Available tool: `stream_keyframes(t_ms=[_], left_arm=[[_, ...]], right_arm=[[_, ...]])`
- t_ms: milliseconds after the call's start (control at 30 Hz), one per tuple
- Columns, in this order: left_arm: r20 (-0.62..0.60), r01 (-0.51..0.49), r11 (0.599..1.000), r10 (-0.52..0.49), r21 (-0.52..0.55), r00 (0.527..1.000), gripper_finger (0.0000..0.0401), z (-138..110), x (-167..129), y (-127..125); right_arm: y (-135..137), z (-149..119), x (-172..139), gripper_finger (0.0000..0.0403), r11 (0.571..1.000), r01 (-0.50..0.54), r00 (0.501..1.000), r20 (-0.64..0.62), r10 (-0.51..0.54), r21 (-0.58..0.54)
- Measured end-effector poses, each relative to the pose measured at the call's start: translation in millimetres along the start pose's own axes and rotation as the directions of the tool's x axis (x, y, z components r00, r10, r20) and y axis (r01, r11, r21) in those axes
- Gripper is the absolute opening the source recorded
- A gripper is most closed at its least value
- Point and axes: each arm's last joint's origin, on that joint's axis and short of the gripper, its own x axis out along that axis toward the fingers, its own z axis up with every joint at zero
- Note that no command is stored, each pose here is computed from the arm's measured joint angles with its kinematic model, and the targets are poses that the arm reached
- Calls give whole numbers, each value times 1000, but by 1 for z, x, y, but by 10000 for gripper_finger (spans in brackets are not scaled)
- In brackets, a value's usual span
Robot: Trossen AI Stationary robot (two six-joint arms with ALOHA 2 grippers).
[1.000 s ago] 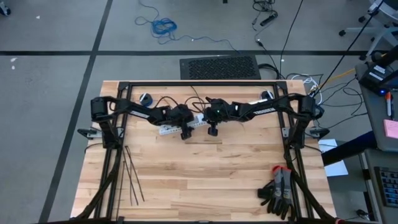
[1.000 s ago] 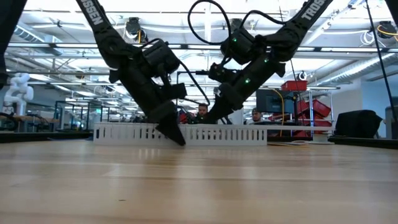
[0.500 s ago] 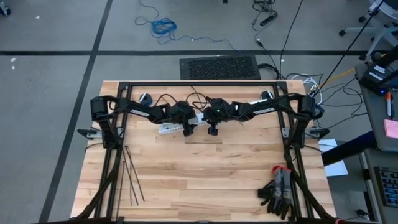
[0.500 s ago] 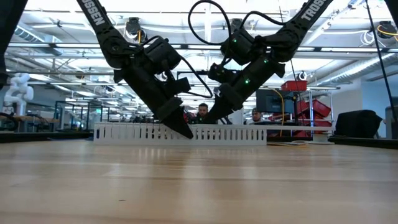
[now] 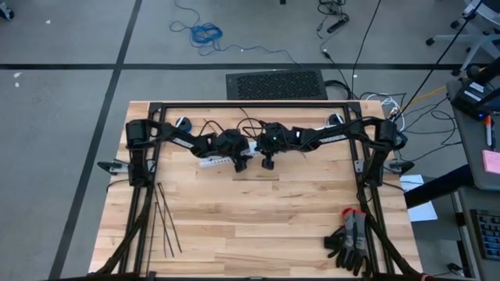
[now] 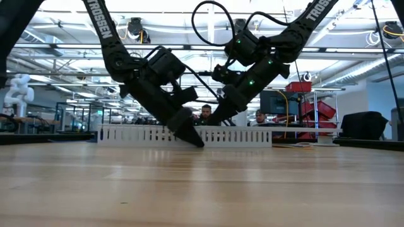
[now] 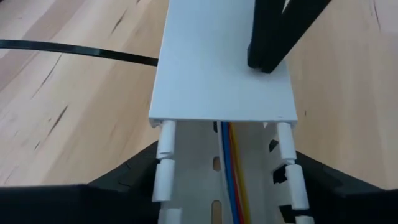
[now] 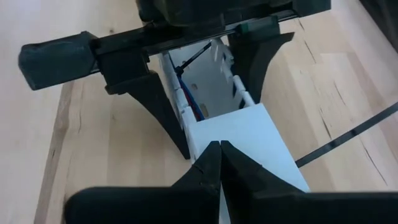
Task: Ziptie cables
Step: Close the white cable duct
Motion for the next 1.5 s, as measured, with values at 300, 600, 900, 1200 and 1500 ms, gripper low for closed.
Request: stream_keyframes(t_ms=[300, 600, 900, 1200, 1500], left_arm=[[-8, -1, 1000, 1, -26, 1000, 234, -4, 4, 0], [-5, 3, 999, -3, -35, 1000, 232, -4, 4, -1], [-6, 7, 999, -7, -39, 1000, 231, -4, 4, -1], [-6, 8, 999, -8, -40, 1000, 234, -4, 4, -1], [-8, 8, 999, -8, -37, 1000, 236, -4, 4, -1]], right_arm=[[0, 0, 0, 0, 1000, 6, 1000, -7, -6, 3], [3, 10, -14, 0, 999, 10, 999, 47, -9, -30], [8, 15, -16, 0, 999, -3, 996, 84, 7, -37], [0, 22, -48, 0, 992, 112, 993, 39, -111, -52], [-10, 8, -23, 0, 997, 74, 997, -9, -74, -2]])
